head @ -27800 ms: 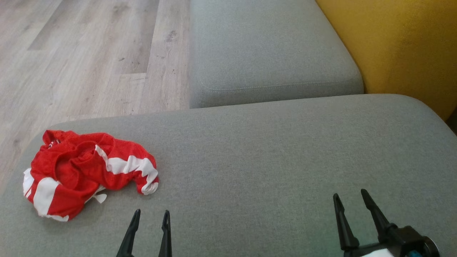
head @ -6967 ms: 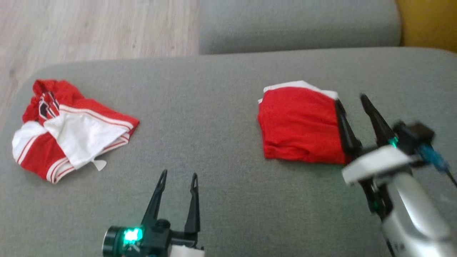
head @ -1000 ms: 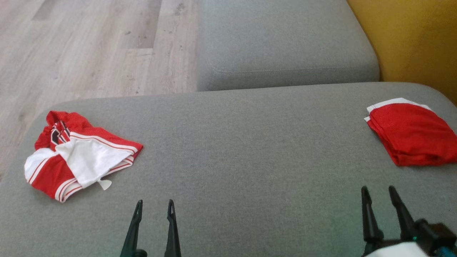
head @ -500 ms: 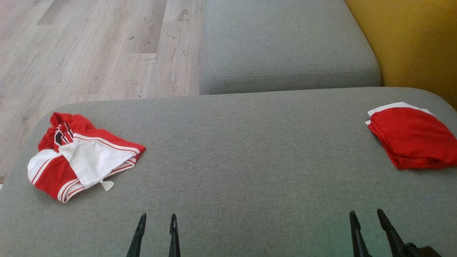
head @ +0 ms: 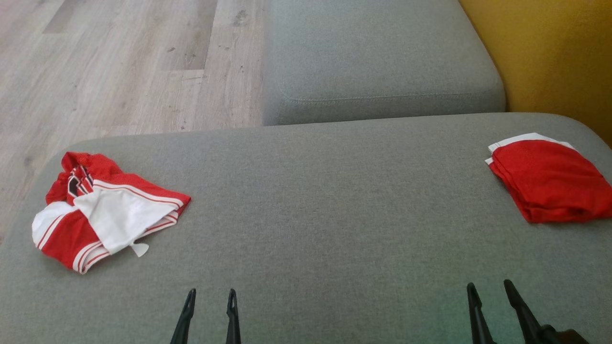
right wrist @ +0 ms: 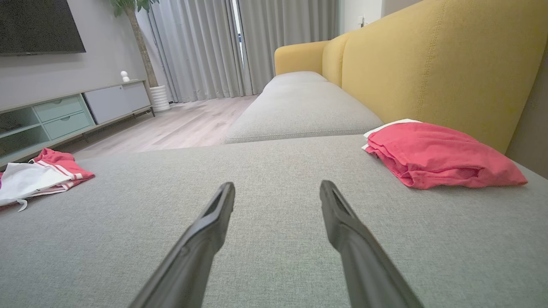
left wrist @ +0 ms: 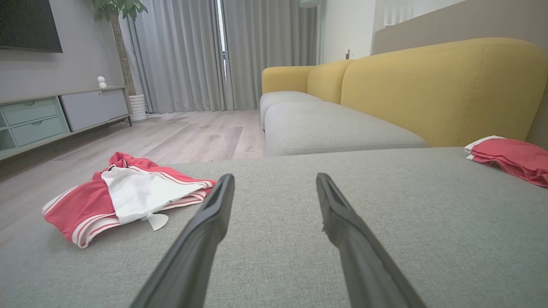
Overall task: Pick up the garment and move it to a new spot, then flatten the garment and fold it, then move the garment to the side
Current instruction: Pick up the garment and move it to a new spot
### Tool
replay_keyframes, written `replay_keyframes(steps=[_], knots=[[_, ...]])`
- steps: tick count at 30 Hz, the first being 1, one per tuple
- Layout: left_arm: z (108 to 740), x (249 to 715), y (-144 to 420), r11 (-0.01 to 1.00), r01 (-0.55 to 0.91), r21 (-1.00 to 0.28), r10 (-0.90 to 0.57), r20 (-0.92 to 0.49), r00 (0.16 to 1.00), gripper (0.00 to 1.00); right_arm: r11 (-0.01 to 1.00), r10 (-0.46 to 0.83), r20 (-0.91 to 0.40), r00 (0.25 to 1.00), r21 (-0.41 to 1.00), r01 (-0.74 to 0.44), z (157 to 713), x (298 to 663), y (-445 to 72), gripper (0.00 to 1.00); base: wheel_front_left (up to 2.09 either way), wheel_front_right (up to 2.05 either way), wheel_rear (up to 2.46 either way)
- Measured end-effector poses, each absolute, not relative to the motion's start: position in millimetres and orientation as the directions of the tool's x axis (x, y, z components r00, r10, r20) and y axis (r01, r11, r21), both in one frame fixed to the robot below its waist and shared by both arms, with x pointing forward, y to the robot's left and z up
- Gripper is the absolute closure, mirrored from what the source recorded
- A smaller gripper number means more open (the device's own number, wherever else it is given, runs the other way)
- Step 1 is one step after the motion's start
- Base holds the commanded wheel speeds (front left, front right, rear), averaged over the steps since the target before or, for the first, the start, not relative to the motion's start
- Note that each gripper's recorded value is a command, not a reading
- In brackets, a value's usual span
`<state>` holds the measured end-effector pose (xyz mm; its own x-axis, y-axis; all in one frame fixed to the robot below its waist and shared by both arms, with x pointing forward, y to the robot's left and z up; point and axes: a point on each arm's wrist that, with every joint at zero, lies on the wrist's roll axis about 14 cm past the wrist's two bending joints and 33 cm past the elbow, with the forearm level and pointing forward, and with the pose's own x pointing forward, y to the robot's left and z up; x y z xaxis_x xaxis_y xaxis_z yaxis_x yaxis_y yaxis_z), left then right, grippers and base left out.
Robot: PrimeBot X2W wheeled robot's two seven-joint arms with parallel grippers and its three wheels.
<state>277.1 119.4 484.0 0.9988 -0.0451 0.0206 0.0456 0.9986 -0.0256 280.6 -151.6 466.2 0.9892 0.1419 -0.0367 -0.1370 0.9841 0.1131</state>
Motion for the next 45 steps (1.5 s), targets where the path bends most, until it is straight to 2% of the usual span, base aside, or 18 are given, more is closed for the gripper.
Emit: replay_keyframes(steps=[14, 28, 37, 45], knots=[[478, 274, 126, 0.999, 0.018, -0.038, -0.018, 0.0, 1.0, 0.0, 0.98, 0.176, -0.041, 0.983, 0.102, -0.171, 466, 284, -142, 0.0, 0.0, 0.0, 0.0], [474, 252, 174, 0.986, -0.161, -0.047, 0.161, -0.003, 0.987, 0.0, 0.913, 0.396, -0.053, 0.917, 0.126, -0.388, 466, 298, -75, 0.0, 0.0, 0.0, 0.0], [468, 222, 217, 0.941, -0.335, -0.049, 0.335, -0.017, 0.942, 0.0, 0.844, 0.532, -0.067, 0.844, 0.124, -0.522, 465, 306, -32, 0.0, 0.0, 0.0, 0.0], [466, 206, 240, 0.903, -0.427, -0.041, 0.426, -0.028, 0.904, 0.0, 0.802, 0.593, -0.056, 0.803, 0.124, -0.584, 468, 315, -7, 0.0, 0.0, 0.0, 0.0]])
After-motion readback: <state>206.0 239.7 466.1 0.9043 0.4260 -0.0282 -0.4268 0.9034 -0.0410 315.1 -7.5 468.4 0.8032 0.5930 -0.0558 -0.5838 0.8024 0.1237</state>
